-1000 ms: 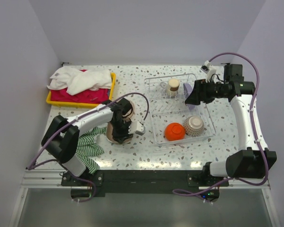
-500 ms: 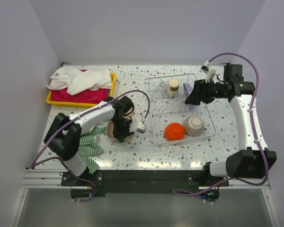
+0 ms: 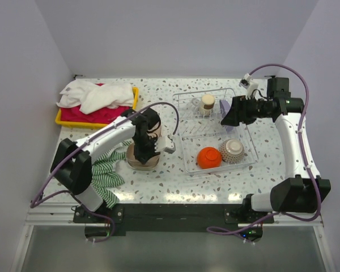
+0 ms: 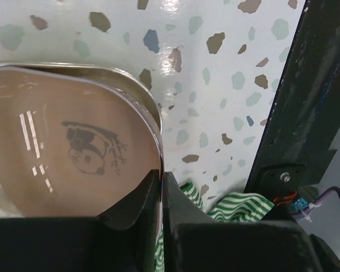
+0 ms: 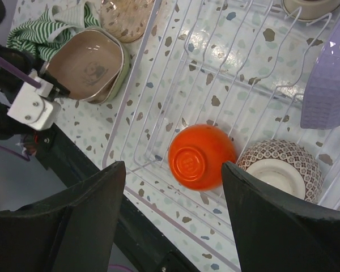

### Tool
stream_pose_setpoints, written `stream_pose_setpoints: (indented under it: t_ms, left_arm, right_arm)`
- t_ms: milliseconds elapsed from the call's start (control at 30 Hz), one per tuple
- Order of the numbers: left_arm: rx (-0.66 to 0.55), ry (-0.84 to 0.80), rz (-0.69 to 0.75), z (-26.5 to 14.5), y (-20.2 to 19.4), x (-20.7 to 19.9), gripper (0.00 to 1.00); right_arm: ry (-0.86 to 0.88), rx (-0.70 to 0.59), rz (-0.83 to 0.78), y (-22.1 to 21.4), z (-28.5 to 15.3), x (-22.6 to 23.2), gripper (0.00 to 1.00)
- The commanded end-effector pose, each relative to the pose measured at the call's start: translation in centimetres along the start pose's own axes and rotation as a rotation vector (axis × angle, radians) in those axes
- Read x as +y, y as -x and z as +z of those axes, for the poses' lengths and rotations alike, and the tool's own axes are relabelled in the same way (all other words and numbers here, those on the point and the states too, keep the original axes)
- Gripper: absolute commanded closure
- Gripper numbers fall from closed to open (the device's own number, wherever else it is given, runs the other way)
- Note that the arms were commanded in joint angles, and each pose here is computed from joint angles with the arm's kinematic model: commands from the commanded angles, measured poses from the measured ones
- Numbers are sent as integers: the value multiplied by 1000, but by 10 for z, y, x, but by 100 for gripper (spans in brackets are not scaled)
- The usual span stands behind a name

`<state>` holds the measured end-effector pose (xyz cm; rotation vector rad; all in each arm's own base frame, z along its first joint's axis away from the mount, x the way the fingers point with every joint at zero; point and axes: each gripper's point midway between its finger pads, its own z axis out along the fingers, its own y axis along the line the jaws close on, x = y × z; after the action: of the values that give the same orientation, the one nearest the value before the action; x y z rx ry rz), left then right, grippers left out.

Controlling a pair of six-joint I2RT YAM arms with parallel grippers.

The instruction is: Load the mixed dishes into the dish rack

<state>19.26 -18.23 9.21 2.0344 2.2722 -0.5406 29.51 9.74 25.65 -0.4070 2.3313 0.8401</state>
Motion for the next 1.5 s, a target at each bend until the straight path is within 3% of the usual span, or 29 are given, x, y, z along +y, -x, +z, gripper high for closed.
stream_pose_setpoints:
  t_ms: [0,200,333,500,567,600,633,700,733,767,833,867,1033,1300,1467]
  left_arm:
    - [-42,144,-14,-67,21,12,100]
    - [-242,314,37,-140,72,30,100]
    - [-384,292,33,-161,113,44,100]
    - [-811,315,94,-226,190,56,100]
    - [-937,228,54,-225,206,51,100]
    - [-1081,296,149,-257,228,52,100]
    - [-1148,283,155,-264,237,50,100]
    - [-1334,196,150,-277,257,44,100]
    - [-1383,92,60,-278,262,39,100]
    - [-1458,72,111,-287,268,36,100]
    - [-1491,-100,-43,-275,277,44,100]
    - [-1553,-129,1,-284,281,41,100]
    - [-1638,-441,-290,-263,290,66,100]
    - [-1651,-595,-605,-227,302,97,100]
    - [-1627,-700,-765,-205,321,95,100]
  right_arm:
    - [1,-21,-18,11,-6,4,28]
    - [-47,4,-27,8,-11,-1,28]
    - [-90,27,-17,8,-13,-9,28]
    - [-220,21,-9,16,-21,-28,28]
    - [-274,0,12,20,-28,-36,28]
    - [-291,-8,24,21,-31,-40,28]
    - [-315,-15,47,21,-35,-46,28]
    - [-349,-18,98,19,-40,-53,28]
    - [-369,-23,122,20,-45,-59,28]
    - [-389,-24,136,19,-48,-63,28]
    - [-437,-41,166,22,-61,-73,27]
    - [-456,-46,173,22,-65,-76,27]
    - [-552,-47,163,24,-87,-87,27]
    - [-624,-27,150,9,-100,-87,27]
    - [-654,-2,134,-3,-106,-86,27]
